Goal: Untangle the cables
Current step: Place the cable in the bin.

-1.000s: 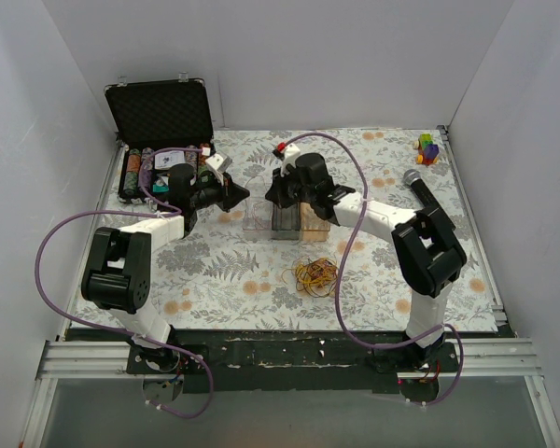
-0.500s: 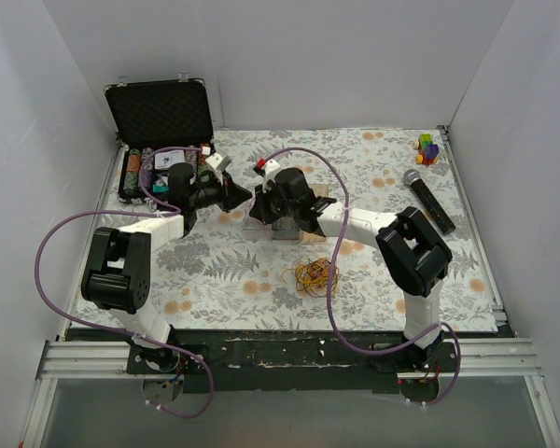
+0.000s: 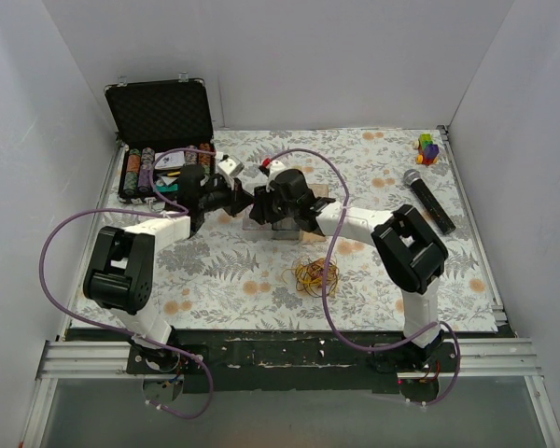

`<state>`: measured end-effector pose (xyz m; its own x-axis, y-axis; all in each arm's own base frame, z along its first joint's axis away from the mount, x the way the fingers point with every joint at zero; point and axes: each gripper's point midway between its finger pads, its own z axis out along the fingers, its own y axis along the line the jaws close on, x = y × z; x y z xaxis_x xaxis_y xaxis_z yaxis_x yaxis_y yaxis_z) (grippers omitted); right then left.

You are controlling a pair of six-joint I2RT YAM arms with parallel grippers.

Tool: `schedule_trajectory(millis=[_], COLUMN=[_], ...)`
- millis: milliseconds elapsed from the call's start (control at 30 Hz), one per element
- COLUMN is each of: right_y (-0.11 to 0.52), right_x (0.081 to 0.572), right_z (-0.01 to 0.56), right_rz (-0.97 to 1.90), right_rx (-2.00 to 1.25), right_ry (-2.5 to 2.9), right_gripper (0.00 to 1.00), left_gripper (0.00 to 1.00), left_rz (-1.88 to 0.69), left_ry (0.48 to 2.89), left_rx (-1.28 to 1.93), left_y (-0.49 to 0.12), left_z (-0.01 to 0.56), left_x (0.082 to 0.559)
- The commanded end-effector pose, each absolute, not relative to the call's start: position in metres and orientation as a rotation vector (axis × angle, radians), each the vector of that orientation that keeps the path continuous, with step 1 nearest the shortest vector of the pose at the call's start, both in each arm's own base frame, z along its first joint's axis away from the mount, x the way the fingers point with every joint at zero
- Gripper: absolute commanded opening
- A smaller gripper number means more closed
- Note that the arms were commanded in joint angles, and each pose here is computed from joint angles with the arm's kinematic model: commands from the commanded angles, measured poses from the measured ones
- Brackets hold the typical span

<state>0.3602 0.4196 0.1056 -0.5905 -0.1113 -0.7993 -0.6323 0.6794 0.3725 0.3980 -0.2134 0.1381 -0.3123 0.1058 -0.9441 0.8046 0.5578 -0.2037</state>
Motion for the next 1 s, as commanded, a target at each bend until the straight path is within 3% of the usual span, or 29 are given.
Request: schedule_trajectory(millis=[0,67,233,533,767,967], right_y=[0.411,0.407,0.397,0.381,0.381,0.382], right_x=[0.349,0.342,0.327,0.331,0.360,0.349], right_z=[0.129,0.140,0.170,0.212,0.202,0.175], right_rz=[0.879,0.896,0.943,0.927,0.894,0.936], right_rx=[-0.545,-0.548,-0.563,-0.499,-0.446,-0.459], right_ry=[2.068,2.048,1.971,1.894,1.955,2.015], right_gripper=[0.55,0.62,0.66,0.62,0.56,0.57], left_gripper=[0.00,0.00,0.00,0.00,0.00,0.00], left_rz=[-0.585,-0.539,-0.477,-0.451,-0.455,-0.458], left_ry=[1.798,1.818,1.861,1.846,1.827,1.839], left_rx=[0.795,0.800,0.799,0.885,0.931,0.900], left_y=[-0.204,-0.200,-0.192,-0.200,-0.207,-0.204], left_z=[0.127,0.121,0.111,0.110,0.112,0.113], left_x=[0.420,0.425,0.429,0.422,0.414,0.412])
